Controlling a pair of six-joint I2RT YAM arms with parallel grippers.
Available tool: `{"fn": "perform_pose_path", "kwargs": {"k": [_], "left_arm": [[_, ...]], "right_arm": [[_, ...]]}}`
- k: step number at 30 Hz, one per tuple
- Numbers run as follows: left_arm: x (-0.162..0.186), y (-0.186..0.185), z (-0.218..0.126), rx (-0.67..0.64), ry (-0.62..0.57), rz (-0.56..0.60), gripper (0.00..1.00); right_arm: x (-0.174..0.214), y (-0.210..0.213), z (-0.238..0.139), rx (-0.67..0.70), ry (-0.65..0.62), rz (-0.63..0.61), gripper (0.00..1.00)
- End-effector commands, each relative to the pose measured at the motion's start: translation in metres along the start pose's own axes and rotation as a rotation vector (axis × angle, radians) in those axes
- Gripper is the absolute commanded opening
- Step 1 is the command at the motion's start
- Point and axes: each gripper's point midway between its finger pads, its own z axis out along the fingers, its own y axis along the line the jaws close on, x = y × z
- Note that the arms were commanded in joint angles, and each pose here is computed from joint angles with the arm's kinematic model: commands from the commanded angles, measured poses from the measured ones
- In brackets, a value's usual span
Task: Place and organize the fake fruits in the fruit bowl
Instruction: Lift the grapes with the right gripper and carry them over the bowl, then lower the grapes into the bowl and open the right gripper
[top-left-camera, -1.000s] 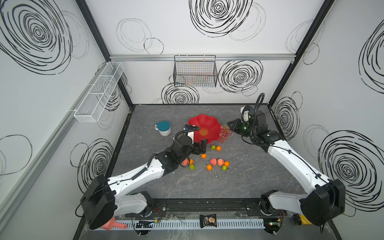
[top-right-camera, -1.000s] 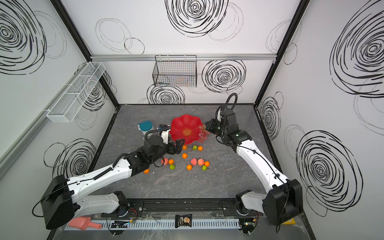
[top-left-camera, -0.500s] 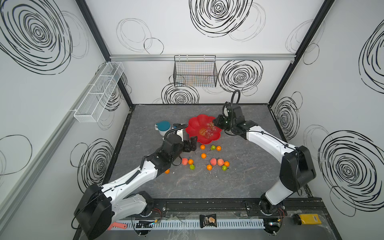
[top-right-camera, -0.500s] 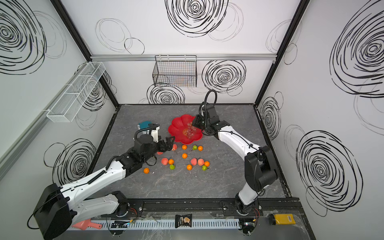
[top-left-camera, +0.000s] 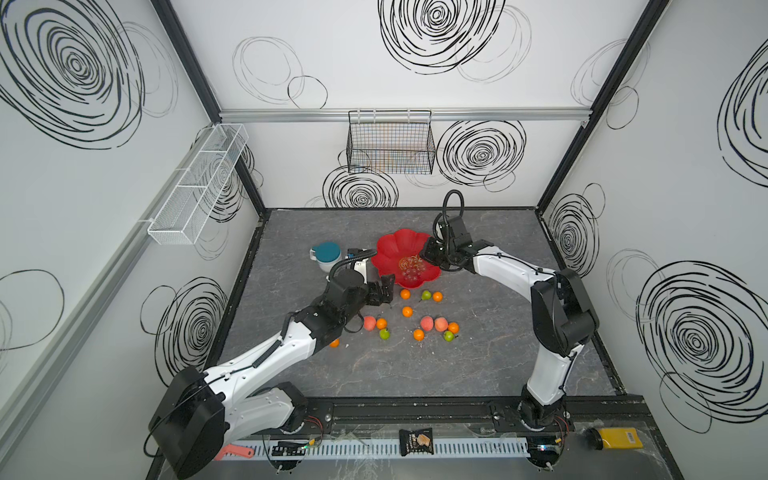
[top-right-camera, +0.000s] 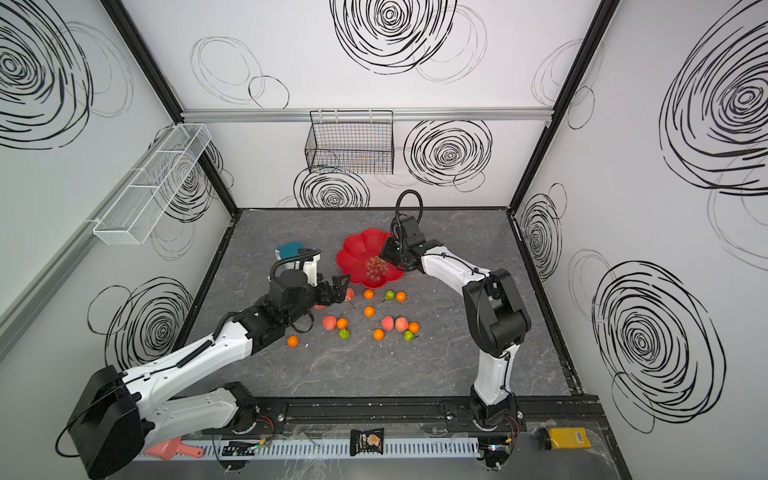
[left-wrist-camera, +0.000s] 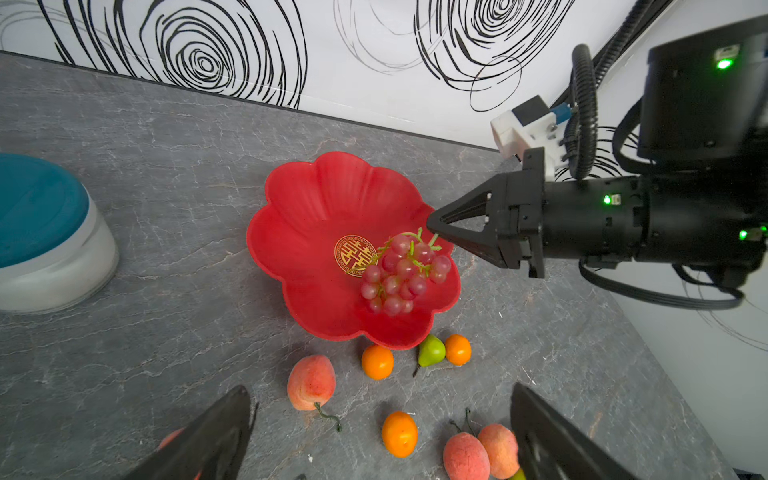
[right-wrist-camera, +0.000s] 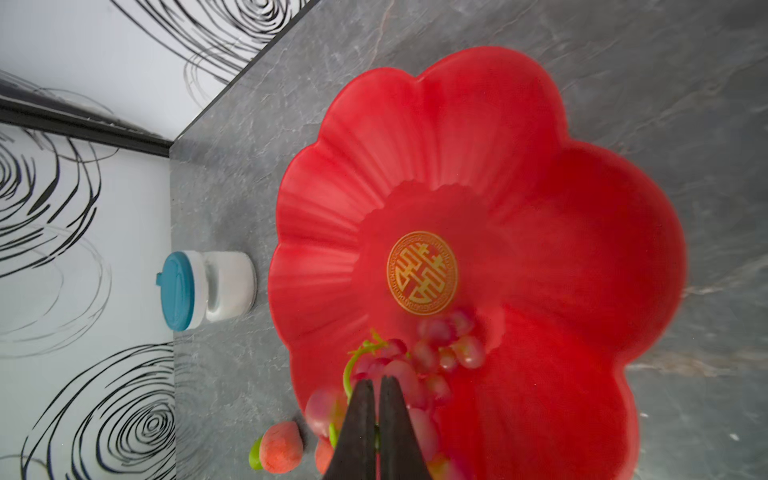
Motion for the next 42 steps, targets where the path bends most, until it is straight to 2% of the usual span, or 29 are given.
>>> {"fn": "perform_pose_path", "kwargs": {"k": [1,7,21,27,35,42], "left_arm": [[0.006,-0.001,0.005,0.013,0.022,-0.008,0.99],[0.013,-0.006,0.011,0.033,0.051,-0.003,0.99],[0.019,-0.006,0.021,0.012,0.086,-0.001,0.99],[0.021,-0.01,0.025,0.028,0.108,0.003,0.99],[0.024,-0.014,0.029,0.049,0.124,0.003,1.0],[0.016,-0.016,0.02,0.05,0.102,0.003,1.0]], "right_arm": [[-0.016,-0.021,0.002,0.079,-0.028,0.034,0.0],[-0.026,-0.04,0.009,0.115,-0.029,0.051,0.0],[-0.043,-0.057,0.026,0.145,-0.015,0.055,0.0],[-0.051,-0.069,0.02,0.221,-0.058,0.054,0.0],[-0.053,-0.067,0.019,0.222,-0.055,0.031,0.12],[-0.066,-0.051,-0.004,0.2,-0.101,-0.007,0.32]]}}
